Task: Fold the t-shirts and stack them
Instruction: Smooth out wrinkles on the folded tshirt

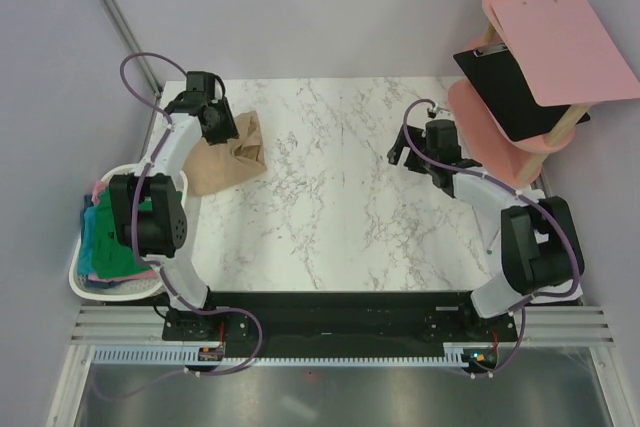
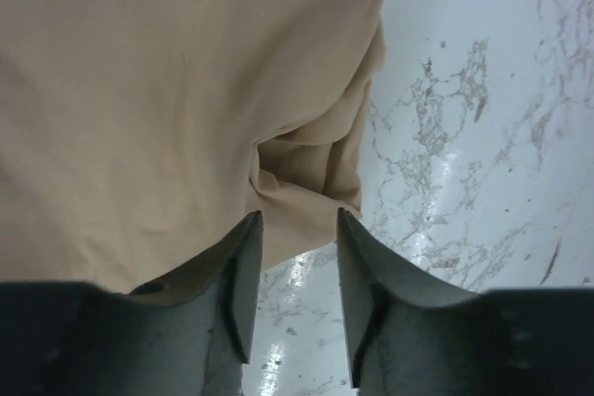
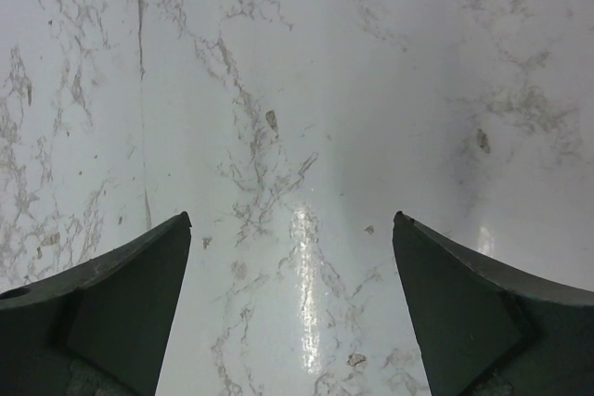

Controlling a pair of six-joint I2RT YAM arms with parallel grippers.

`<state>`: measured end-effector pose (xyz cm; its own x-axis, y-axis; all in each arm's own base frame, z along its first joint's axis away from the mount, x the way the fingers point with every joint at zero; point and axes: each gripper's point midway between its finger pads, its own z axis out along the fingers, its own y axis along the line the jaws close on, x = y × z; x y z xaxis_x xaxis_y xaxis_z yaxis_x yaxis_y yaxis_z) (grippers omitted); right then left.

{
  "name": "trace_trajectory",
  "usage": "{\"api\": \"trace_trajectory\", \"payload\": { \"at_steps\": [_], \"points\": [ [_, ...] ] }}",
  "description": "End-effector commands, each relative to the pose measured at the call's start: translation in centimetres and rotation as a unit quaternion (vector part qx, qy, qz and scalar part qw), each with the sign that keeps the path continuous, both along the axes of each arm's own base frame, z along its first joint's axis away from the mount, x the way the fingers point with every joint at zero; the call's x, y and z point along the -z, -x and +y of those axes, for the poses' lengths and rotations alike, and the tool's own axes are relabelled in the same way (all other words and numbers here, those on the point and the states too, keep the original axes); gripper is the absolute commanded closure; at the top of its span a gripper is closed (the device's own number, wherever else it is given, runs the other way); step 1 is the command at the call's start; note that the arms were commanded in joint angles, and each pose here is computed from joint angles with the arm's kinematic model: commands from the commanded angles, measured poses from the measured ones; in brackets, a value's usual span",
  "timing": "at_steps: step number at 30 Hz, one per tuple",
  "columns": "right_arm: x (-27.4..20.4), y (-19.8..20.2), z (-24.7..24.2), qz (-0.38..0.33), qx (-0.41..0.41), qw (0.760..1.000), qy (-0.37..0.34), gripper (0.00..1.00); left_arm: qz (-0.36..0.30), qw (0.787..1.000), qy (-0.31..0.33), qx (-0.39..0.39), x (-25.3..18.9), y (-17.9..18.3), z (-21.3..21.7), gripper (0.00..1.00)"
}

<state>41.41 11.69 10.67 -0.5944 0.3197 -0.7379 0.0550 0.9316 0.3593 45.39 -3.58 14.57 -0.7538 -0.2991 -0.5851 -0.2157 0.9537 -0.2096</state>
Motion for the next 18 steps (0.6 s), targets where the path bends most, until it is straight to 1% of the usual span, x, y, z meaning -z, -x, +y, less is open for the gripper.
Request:
{"api": "trace_trajectory", "payload": {
  "at_steps": [1,2,4,5,7,9,10,12,13,15,16,17,18],
  "points": [
    [-0.3,-0.6,5.4,-0.006,-0.088,0.995,-0.047,0.03,0.023,0.999,-0.014,-0.042,1.7,0.0,1.2,0.38],
    [-0.7,-0.5,7.2,-0.010,-0.109,0.993,-0.048,0.03,0.024,0.998,-0.018,-0.049,1.9,0.0,1.5,0.30],
    [0.1,-0.3,8.9,0.000,-0.131,0.990,-0.047,0.03,0.029,0.998,-0.023,-0.056,2.3,-0.1,1.9,0.18],
    [-0.4,-0.2,10.5,-0.003,-0.148,0.988,-0.050,0.03,0.034,0.997,-0.028,-0.062,2.8,-0.1,2.2,0.17],
    [0.6,0.1,12.0,0.010,-0.167,0.984,-0.053,0.03,0.037,0.997,-0.026,-0.068,3.2,-0.3,2.6,0.15],
    [0.0,0.3,14.6,0.005,-0.199,0.978,-0.061,0.03,0.044,0.996,-0.021,-0.071,3.8,-0.3,2.7,0.13],
    [0.7,0.2,15.4,0.011,-0.210,0.976,-0.061,0.03,0.044,0.996,-0.020,-0.074,4.0,-0.3,2.8,0.12],
    [-0.5,0.0,18.0,-0.007,-0.236,0.969,-0.077,0.04,0.044,0.996,-0.018,-0.076,4.3,-0.3,2.9,0.11],
    [-0.1,0.2,19.1,-0.003,-0.247,0.965,-0.085,0.05,0.044,0.996,-0.017,-0.079,4.4,-0.2,3.0,0.11],
    [-1.9,-0.5,21.4,-0.025,-0.266,0.957,-0.113,0.05,0.049,0.995,-0.007,-0.084,5.0,0.1,3.1,0.08],
    [-1.2,-0.6,22.4,-0.020,-0.274,0.954,-0.117,0.06,0.041,0.996,0.001,-0.082,5.0,-0.2,2.9,0.08],
    [-2.5,-0.9,24.1,-0.035,-0.288,0.949,-0.125,0.07,0.039,0.995,0.016,-0.095,5.1,-0.2,3.9,0.08],
    [-2.4,-0.9,24.9,-0.032,-0.296,0.946,-0.128,0.08,0.041,0.994,0.025,-0.097,5.5,0.1,3.9,0.08]
  ]
}}
